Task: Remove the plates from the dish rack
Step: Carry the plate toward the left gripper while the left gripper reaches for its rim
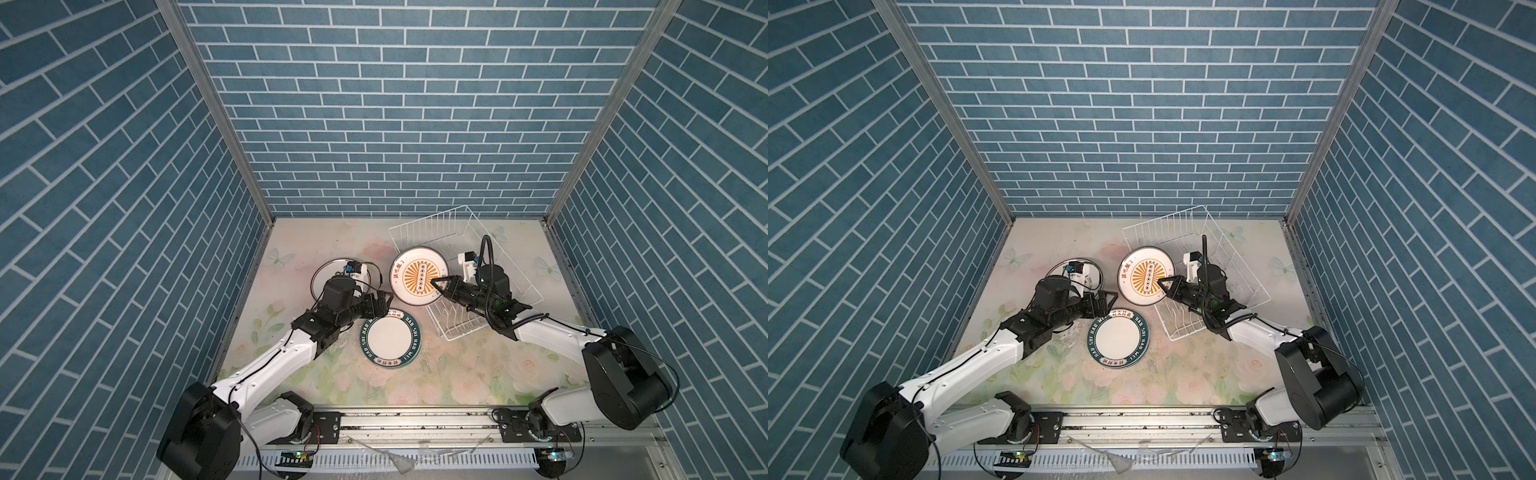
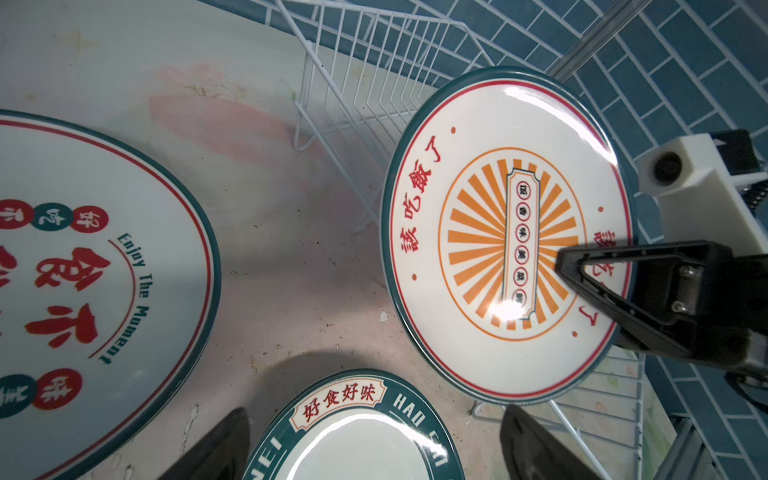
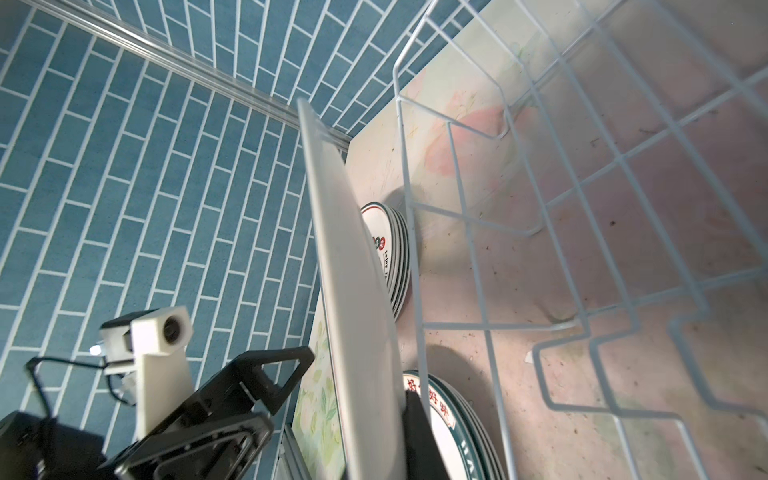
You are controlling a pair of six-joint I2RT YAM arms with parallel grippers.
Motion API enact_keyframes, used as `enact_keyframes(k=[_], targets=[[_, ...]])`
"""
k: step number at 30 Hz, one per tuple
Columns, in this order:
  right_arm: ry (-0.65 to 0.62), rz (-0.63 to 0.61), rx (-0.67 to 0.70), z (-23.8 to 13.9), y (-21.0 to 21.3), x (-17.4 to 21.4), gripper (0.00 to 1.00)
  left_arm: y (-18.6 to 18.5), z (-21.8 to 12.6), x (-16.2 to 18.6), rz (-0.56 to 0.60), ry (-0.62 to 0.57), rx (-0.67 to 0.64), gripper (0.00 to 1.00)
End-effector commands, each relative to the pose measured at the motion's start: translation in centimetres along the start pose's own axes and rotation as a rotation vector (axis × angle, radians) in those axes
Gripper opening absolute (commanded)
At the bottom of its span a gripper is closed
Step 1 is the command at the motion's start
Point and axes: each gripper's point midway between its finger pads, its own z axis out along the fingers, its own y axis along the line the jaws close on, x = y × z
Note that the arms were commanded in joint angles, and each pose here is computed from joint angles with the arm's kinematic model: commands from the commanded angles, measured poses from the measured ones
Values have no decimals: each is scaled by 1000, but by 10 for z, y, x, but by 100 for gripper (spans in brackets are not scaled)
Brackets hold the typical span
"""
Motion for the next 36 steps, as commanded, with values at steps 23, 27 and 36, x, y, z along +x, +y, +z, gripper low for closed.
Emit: enact_keyframes(k=[23,27,36], targets=[[86,-10,-239,35,70,30,0,1,6,-7,-171,-3,191,76],[85,-13,-255,37,71,32,0,-3,5,-10,-187,-7,231,68],[89,-22,-264,43,71,34,0,-8,2,-12,-188,-14,262,46]])
